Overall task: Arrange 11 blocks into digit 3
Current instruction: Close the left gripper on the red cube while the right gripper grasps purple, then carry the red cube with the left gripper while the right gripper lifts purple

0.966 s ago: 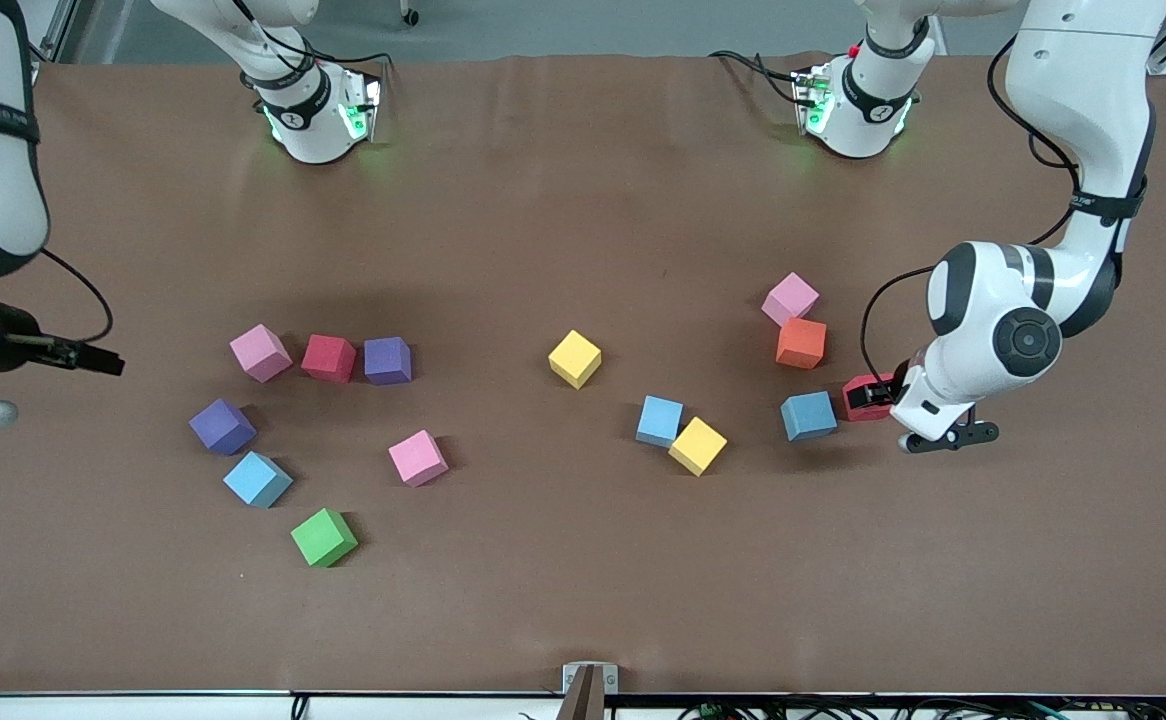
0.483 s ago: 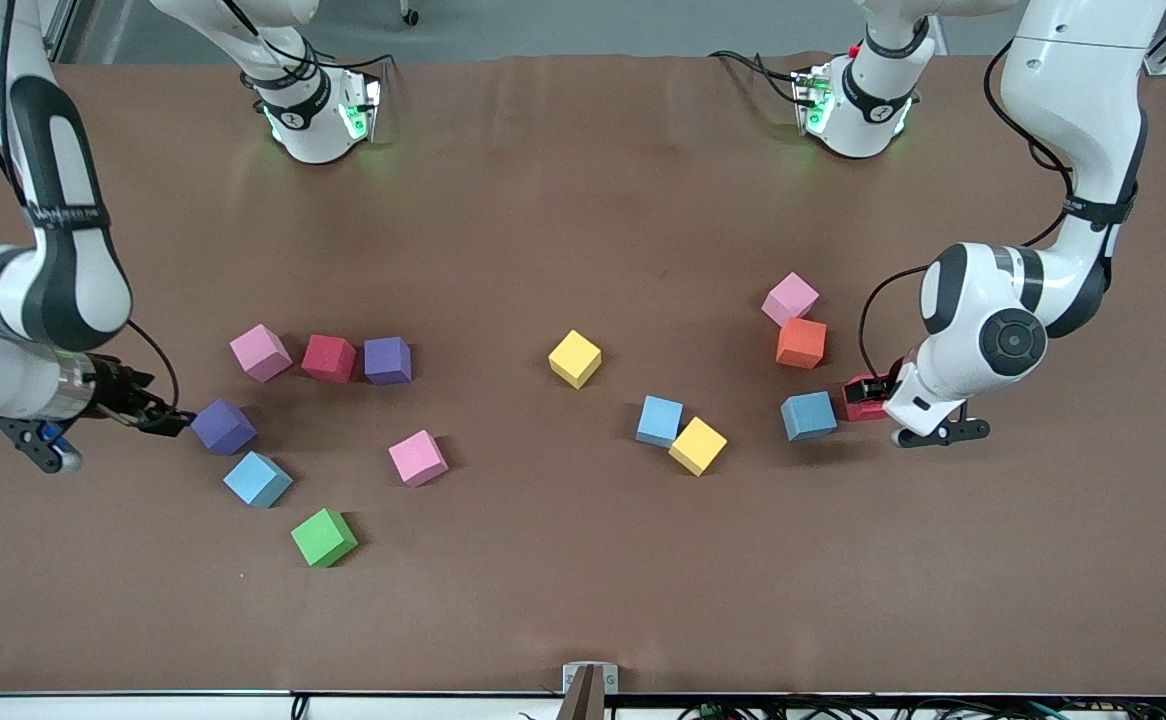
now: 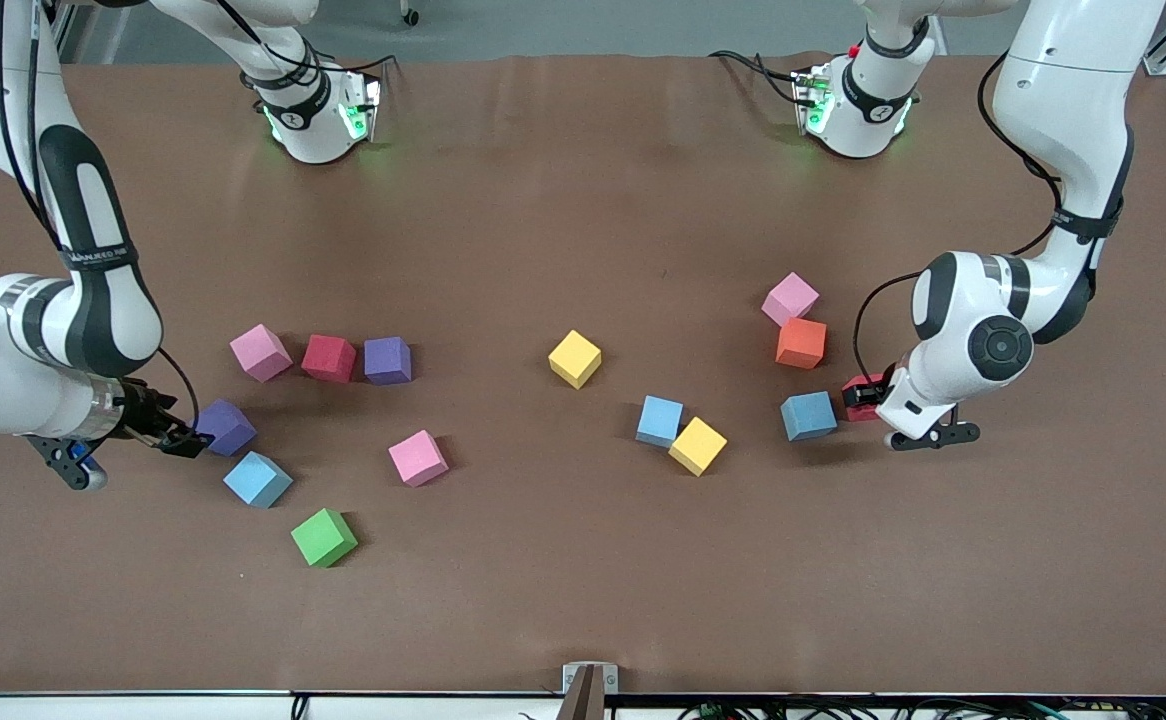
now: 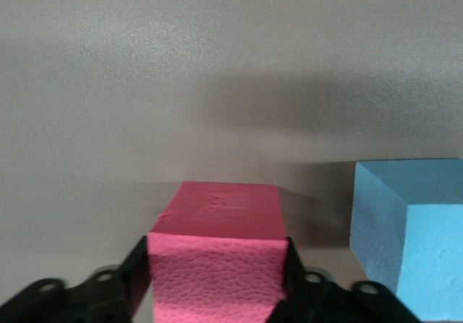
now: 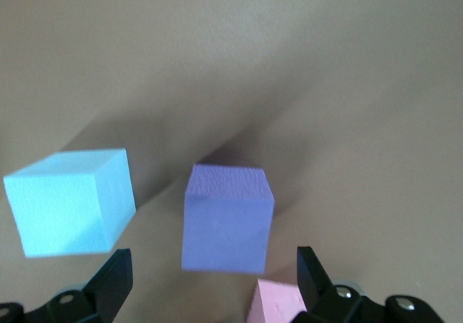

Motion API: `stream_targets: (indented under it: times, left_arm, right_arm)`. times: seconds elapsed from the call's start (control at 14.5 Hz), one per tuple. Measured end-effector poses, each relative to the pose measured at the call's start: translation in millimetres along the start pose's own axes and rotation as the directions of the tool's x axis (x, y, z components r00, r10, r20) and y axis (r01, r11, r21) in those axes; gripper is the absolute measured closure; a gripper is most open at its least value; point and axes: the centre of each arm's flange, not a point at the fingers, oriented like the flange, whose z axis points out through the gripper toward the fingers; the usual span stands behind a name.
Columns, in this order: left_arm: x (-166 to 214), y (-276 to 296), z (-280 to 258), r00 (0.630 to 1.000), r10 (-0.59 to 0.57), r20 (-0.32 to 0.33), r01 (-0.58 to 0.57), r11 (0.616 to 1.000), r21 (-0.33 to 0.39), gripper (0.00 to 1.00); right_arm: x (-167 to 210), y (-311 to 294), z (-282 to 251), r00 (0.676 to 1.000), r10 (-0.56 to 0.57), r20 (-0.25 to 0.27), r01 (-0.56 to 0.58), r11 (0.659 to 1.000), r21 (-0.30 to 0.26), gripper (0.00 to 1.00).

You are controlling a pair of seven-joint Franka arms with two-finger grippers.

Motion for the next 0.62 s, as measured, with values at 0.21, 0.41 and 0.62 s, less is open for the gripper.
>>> stream_targets:
  times: [0.21,0.41,0.62]
  left_arm:
    - [2.4,0.7,-4.2,1.000,-0.017,-0.010,0.017,1.000,-0.002,0.41]
    - [2.8,8.9,-29.8,0.999,-0.023,-0.026,0.023,1.000,-0.006,0.41]
    - [-16.4,45.8,-90.8,1.000,-0.011,0.007,0.011,1.000,0.001,0.41]
  right_arm:
    - [-1.9,2.3,22.8,0.998,0.002,-0.059,0.000,1.000,0.028,0.00]
    - [-7.5,1.1,38.1,0.998,-0.004,-0.064,0.006,1.000,0.027,0.00]
    - [-12.3,0.5,46.3,0.996,-0.009,-0.084,0.012,0.999,0.034,0.00]
